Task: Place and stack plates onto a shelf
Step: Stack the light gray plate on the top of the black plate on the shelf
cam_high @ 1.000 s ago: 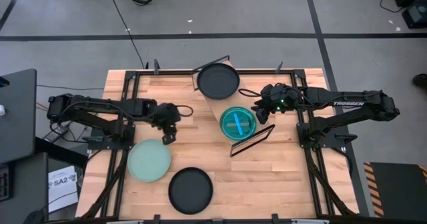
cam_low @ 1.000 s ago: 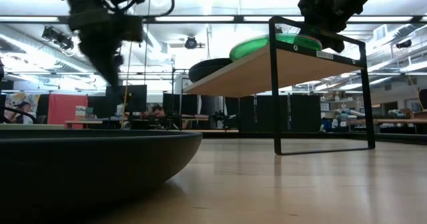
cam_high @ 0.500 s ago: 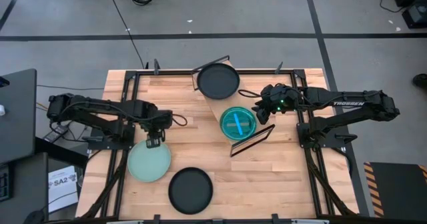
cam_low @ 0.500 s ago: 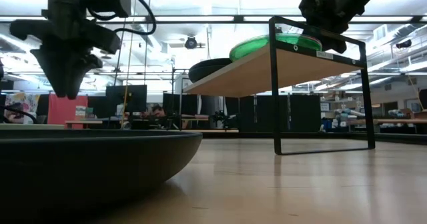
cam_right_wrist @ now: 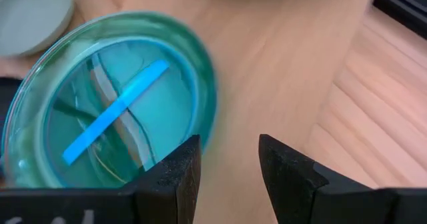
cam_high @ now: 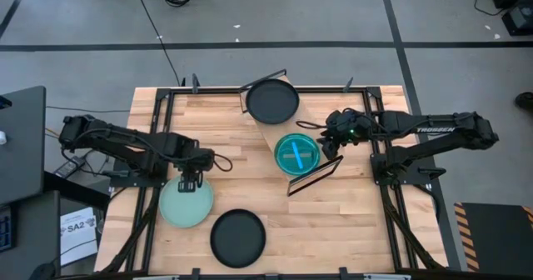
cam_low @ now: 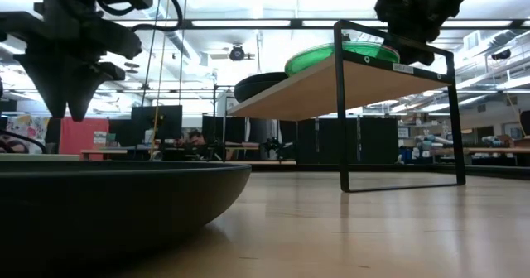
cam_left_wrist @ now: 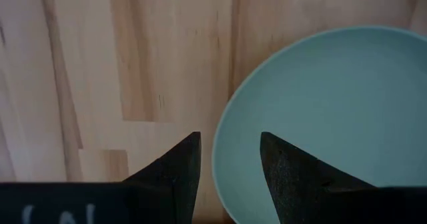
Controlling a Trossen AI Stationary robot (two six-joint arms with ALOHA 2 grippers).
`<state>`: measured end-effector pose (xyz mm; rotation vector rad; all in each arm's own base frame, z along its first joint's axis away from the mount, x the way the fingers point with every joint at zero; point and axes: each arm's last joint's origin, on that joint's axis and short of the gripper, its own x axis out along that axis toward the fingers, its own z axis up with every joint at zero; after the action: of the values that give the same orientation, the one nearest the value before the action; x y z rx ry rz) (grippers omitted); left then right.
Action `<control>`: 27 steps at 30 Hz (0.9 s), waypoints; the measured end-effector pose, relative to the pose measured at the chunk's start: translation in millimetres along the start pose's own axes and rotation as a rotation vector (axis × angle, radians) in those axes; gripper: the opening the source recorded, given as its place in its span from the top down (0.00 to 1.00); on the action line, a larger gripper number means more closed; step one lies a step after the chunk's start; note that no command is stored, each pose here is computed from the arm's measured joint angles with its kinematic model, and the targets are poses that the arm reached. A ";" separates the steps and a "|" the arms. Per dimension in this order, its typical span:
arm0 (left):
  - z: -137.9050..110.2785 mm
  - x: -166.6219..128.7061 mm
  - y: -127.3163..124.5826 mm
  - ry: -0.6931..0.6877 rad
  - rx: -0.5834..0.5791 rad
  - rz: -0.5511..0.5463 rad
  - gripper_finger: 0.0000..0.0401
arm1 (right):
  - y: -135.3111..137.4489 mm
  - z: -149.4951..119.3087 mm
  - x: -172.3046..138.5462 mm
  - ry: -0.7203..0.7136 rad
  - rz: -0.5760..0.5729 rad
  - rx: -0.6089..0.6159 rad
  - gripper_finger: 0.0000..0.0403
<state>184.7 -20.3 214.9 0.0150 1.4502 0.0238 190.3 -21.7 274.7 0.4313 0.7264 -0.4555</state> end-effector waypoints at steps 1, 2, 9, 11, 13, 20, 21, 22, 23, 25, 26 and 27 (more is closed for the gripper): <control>-0.1 0.0 -0.5 0.000 0.003 0.000 0.60 | 1.7 -0.9 -0.7 0.000 0.007 -0.021 0.61; -0.1 0.0 -0.6 0.000 0.003 0.000 0.59 | 3.5 -1.9 -1.8 0.000 0.016 -0.044 0.61; 1.5 5.8 -0.9 0.015 0.005 0.011 0.60 | 15.3 -9.8 -18.3 -0.038 0.088 -0.135 0.61; -0.5 14.9 -1.0 0.033 0.006 0.013 0.60 | 17.7 -12.2 -24.9 -0.065 0.091 -0.159 0.61; -2.5 24.1 -1.0 0.044 0.006 0.018 0.60 | 19.5 -14.4 -31.3 -0.095 0.093 -0.186 0.61; -0.9 31.7 0.2 0.078 -0.003 0.048 0.60 | 23.5 -20.5 -46.2 -0.159 0.107 -0.248 0.61; -0.7 32.6 0.1 0.083 -0.003 0.048 0.60 | 24.1 -21.8 -46.8 -0.171 0.107 -0.251 0.61; -0.3 33.2 0.0 0.084 -0.002 0.048 0.60 | 24.0 -23.9 -47.1 -0.179 0.105 -0.258 0.61; -0.1 34.2 -0.1 0.091 -0.002 0.049 0.60 | 23.1 -27.4 -46.2 -0.181 0.095 -0.265 0.61; 1.2 38.3 -0.4 0.113 -0.002 0.052 0.60 | 21.4 -34.3 -43.3 -0.187 0.086 -0.271 0.61; 1.7 40.1 -0.5 0.123 -0.001 0.053 0.60 | 20.3 -38.0 -41.6 -0.191 0.090 -0.270 0.61; 2.1 42.2 -0.7 0.137 -0.001 0.055 0.60 | 18.8 -41.9 -39.9 -0.191 0.094 -0.268 0.61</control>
<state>191.9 -19.9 173.2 0.0537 1.5861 0.0713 151.8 25.3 279.0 0.1667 0.5695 -0.3005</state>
